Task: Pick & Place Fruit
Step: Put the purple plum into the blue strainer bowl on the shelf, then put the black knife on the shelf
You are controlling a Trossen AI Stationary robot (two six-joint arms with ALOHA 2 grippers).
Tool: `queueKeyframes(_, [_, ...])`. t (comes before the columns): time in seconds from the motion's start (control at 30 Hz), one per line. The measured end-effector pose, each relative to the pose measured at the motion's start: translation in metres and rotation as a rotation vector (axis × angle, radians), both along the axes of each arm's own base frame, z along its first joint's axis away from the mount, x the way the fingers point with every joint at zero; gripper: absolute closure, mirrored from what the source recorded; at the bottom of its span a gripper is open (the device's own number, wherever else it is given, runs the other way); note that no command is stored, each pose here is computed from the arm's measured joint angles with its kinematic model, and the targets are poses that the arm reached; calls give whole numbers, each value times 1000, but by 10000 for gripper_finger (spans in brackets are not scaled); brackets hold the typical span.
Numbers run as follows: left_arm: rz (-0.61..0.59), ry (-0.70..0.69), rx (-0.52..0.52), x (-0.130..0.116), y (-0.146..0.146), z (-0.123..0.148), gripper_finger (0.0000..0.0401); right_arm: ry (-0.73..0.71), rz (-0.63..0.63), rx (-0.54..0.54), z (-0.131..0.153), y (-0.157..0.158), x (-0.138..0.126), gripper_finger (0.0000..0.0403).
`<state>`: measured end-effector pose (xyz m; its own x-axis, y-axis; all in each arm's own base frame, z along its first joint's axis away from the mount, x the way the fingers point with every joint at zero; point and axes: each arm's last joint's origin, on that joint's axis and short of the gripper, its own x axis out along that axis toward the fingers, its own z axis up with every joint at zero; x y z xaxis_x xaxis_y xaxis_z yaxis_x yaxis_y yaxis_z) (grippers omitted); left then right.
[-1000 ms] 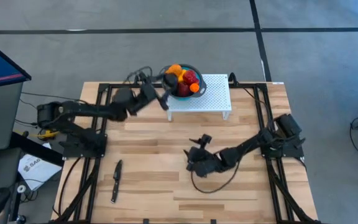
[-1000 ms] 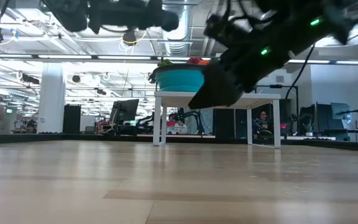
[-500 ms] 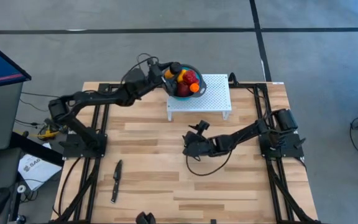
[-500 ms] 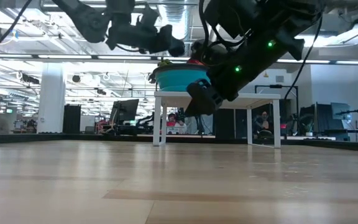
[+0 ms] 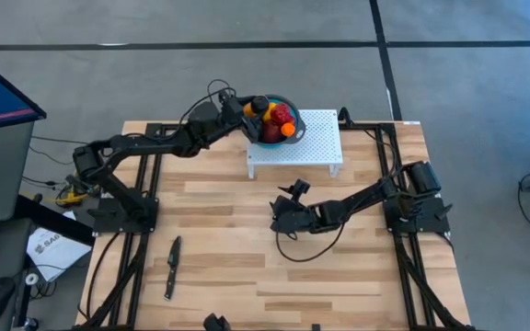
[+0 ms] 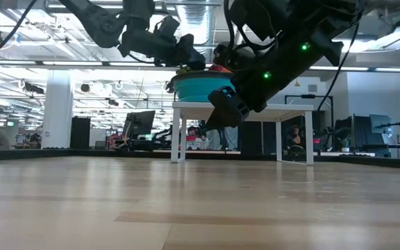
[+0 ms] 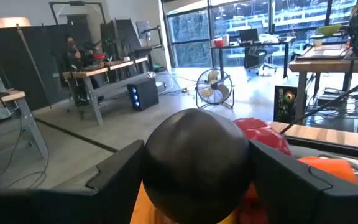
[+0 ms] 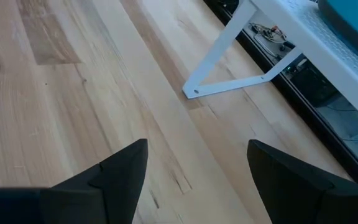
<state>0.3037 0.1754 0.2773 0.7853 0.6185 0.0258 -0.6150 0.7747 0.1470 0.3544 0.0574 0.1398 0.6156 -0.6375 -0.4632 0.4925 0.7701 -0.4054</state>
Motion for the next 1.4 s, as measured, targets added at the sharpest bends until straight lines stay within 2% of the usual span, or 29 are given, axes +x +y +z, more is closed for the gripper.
queueKeyframes(0.2, [-33,1,-1,1,-1,0,128,0,8,8,0,0,0,132])
queueKeyframes(0.57, [-35,6,-37,1,-1,-2,67,2,17,16,0,1,0,132])
queueKeyframes(0.7, [-36,-18,-24,-4,-4,8,57,1,17,17,0,1,0,132])
queueKeyframes(0.93, [-156,-70,35,-7,-32,33,57,-47,17,27,3,1,3,132])
queueKeyframes(1.13, [-258,-38,119,-2,-67,44,67,-51,36,29,3,8,2,132])
queueKeyframes(1.23, [-313,30,130,0,-85,42,73,-49,47,28,3,12,2,132])
queueKeyframes(1.4, [-302,303,144,-7,-125,33,85,-37,63,33,2,20,-1,132])
